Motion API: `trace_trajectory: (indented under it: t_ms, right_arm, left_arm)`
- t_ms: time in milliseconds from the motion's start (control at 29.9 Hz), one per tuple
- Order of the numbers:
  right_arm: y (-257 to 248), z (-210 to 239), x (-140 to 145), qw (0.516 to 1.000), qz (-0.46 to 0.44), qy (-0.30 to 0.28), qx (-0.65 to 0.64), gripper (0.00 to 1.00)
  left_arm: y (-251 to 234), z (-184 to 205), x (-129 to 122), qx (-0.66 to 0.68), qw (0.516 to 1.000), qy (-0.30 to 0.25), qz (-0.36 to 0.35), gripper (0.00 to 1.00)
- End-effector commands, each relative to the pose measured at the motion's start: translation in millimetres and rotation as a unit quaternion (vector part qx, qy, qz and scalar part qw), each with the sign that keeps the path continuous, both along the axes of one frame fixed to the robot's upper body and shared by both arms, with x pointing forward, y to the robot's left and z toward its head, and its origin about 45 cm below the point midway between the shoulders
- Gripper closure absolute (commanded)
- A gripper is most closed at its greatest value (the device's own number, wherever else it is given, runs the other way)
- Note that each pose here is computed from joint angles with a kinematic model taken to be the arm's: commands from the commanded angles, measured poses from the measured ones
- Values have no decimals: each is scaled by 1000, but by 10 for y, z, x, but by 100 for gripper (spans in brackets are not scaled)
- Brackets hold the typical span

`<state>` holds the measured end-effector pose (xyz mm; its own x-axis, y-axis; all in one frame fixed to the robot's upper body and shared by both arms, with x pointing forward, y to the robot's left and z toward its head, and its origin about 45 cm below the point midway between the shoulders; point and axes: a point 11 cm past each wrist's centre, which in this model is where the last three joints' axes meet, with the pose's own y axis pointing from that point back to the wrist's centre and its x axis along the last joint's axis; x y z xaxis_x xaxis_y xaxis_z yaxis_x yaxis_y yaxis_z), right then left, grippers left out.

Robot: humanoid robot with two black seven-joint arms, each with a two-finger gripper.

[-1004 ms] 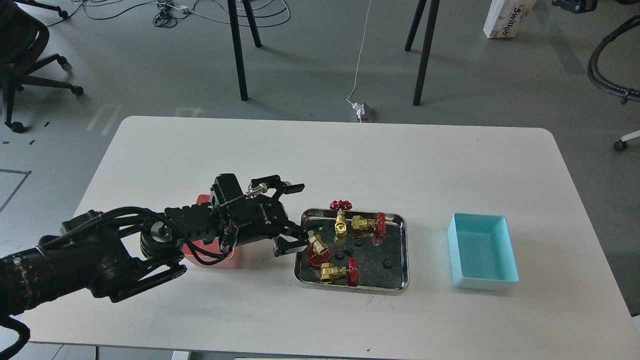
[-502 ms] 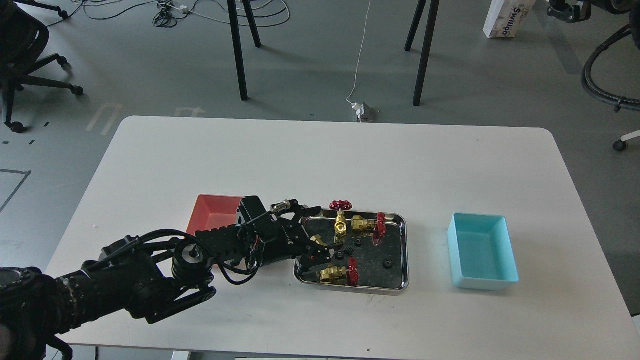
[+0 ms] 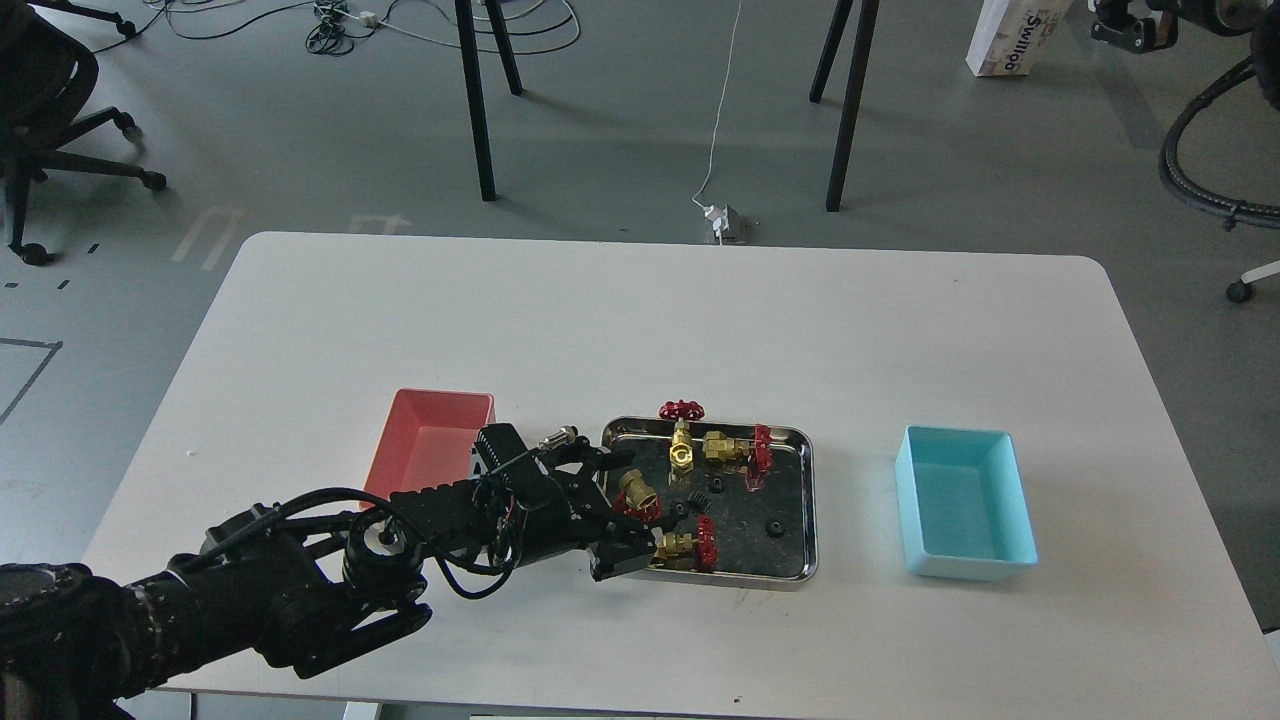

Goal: Place valve in pink box and gear in blue box
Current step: 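Grasp the brass valve with red handwheel using the left gripper, then carry the valve with the left gripper and release into pink box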

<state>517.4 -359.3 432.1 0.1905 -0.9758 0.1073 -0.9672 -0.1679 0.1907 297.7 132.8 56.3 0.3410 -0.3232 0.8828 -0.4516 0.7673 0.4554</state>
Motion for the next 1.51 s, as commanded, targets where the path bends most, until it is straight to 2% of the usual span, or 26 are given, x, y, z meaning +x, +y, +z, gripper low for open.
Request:
trace_trajectory:
  t_ms: [0, 167, 268, 368, 535, 703, 803, 870, 970, 1138, 1472]
  right_arm:
    - [-2, -1, -1, 1000, 0, 0, -1, 1]
    - [-5, -9, -1, 1000, -1, 1, -1, 1]
    - [3, -15, 0, 1000, 0, 1, -2, 1]
    - [31, -68, 5, 1000, 3, 6, -1, 1]
    - [53, -88, 11, 1000, 5, 7, -5, 1]
    - [86, -100, 17, 1000, 8, 8, -12, 1]
    - [96, -94, 20, 1000, 9, 7, -11, 1]
    - [106, -89, 22, 1000, 10, 7, -11, 1]
    - [138, -99, 28, 1000, 13, 7, -10, 1]
    - [155, -80, 34, 1000, 14, 6, -10, 1]
    - [301, -99, 62, 1000, 27, 6, -13, 1]
  left_arm:
    - [-32, 11, 4, -2, 1000, 0, -1, 39]
    - [-12, -18, 11, 11, 1000, 9, 5, 75]
    - [13, -7, 38, 14, 1000, 8, 9, 86]
    - [17, 59, 120, 5, 1000, 3, 23, 91]
    - [113, 322, 352, -31, 997, -12, 65, 91]
    - [682, 883, 590, -78, 986, -5, 150, 90]
    - [1121, 1054, 574, -77, 979, -1, 190, 90]
    - [1488, 984, 458, -52, 974, 8, 218, 90]
    - [1760, 855, 294, -31, 970, 24, 239, 90]
    - [1864, 740, 165, -26, 967, 32, 251, 89]
    - [1999, 514, 110, -8, 961, 47, 272, 83]
